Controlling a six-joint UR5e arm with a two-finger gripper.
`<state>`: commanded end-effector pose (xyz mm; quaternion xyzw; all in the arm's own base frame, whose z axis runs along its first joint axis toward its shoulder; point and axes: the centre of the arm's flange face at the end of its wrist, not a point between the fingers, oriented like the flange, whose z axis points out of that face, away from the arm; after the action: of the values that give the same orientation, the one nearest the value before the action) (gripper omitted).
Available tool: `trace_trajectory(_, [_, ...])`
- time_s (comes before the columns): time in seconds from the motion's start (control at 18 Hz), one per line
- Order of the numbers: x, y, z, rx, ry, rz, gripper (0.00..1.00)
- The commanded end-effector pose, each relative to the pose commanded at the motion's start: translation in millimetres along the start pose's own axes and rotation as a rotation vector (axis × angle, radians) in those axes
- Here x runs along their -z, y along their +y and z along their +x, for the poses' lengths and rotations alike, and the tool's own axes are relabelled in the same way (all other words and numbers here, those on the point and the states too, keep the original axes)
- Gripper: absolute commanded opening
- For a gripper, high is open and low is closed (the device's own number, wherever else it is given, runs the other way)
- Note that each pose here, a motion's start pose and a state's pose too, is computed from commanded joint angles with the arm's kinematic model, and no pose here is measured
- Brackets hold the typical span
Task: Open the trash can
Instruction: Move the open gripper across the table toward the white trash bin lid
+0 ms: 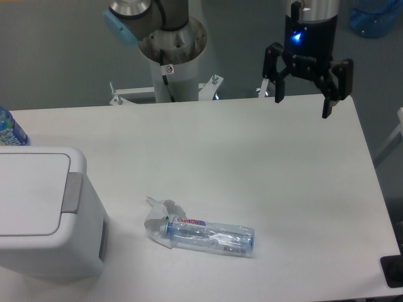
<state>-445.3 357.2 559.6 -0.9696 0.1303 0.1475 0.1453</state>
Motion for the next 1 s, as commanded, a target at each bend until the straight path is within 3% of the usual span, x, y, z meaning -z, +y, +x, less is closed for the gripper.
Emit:
trace_trajectory(0.28, [3.8,-4.1,2.5,0.017,-0.005,0.006,1.0])
trace_trajectory(0.72, [1.7,-48.7,13.2,0.19,-0.049,0.072,1.0])
trace_trajectory(1.0, [-5.7,-71.5,23.5,0.254,-0.035,0.089,1.0])
